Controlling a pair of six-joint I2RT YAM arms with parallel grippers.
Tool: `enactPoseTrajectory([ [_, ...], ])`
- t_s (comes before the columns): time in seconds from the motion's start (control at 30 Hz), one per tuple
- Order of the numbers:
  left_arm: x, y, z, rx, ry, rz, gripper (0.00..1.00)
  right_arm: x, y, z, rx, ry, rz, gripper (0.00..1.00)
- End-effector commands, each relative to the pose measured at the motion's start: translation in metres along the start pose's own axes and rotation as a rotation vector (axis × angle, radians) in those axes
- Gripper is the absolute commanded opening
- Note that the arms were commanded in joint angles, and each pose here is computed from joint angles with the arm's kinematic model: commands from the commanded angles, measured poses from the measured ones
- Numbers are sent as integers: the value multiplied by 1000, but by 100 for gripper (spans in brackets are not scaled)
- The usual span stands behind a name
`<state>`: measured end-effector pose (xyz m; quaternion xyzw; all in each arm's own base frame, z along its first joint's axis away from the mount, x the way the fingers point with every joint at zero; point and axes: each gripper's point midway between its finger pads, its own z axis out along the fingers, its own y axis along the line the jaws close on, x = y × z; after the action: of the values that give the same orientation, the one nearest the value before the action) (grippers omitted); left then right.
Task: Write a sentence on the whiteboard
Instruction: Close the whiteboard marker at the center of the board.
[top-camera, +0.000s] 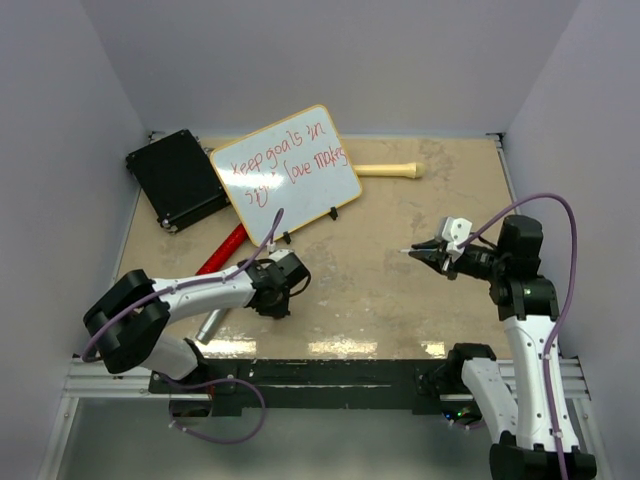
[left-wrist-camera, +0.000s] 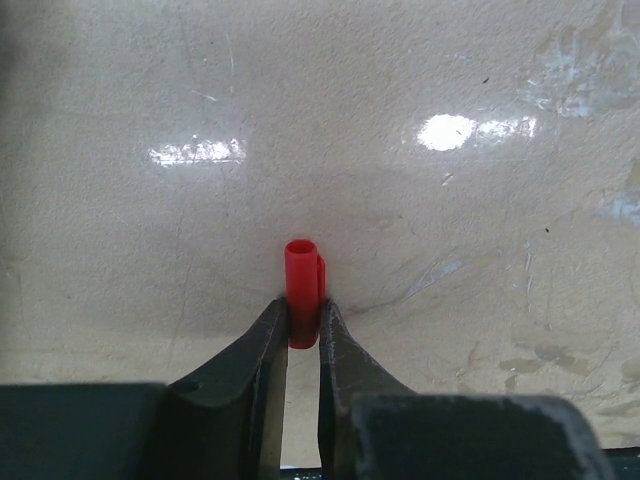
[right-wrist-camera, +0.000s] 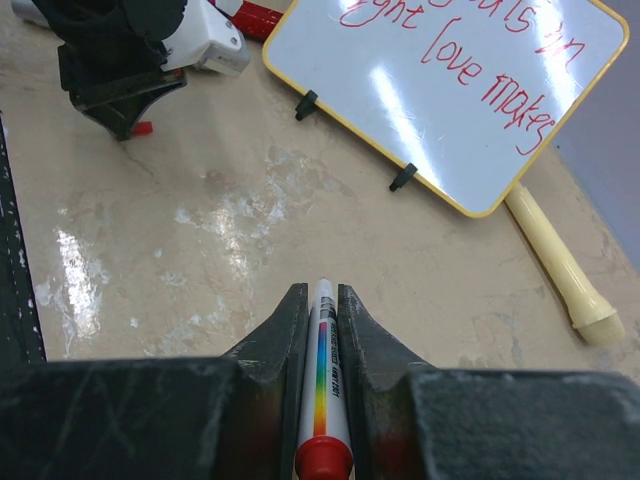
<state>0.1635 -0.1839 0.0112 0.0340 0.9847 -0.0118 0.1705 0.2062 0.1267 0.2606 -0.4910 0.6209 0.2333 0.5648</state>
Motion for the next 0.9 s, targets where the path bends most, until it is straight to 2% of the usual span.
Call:
enactPoseTrajectory([
  [0.0, 10, 4, 19, -12, 46, 67, 0, -4, 4, 0, -20, -16, -6, 0],
  [0.1, -3, -14, 18, 72, -2, 110, 0, -4, 10, 3, -71, -29, 11, 0],
  [0.37, -70, -84, -17, 349, -293, 294, 0, 16, 7, 19, -208, -7, 113, 0],
  [0.4, -76, -92, -21, 374, -316, 314, 0, 20, 11, 21, -254, -1, 170, 0],
  [0.5, -91, -109, -22, 415, -396, 375, 0, 19, 15, 25, -334, -21, 205, 0],
  [0.57, -101, -124, -26, 451, -488, 413, 0, 27, 13, 34, -390, -39, 284, 0],
  [0.6, -100, -126, -25, 458, -509, 433, 0, 27, 17, 35, -423, -40, 335, 0],
  [0.63, -107, -138, -32, 493, -581, 465, 0, 34, 19, 43, -464, -36, 383, 0],
  [0.7, -110, -146, -36, 540, -667, 480, 0, 41, 15, 49, -490, -28, 412, 0],
  [0.73, -110, -148, -36, 551, -694, 507, 0, 46, 21, 58, -540, -35, 471, 0],
  [0.87, -106, -157, -31, 583, -756, 549, 0, 59, 26, 74, -590, -88, 542, 0],
])
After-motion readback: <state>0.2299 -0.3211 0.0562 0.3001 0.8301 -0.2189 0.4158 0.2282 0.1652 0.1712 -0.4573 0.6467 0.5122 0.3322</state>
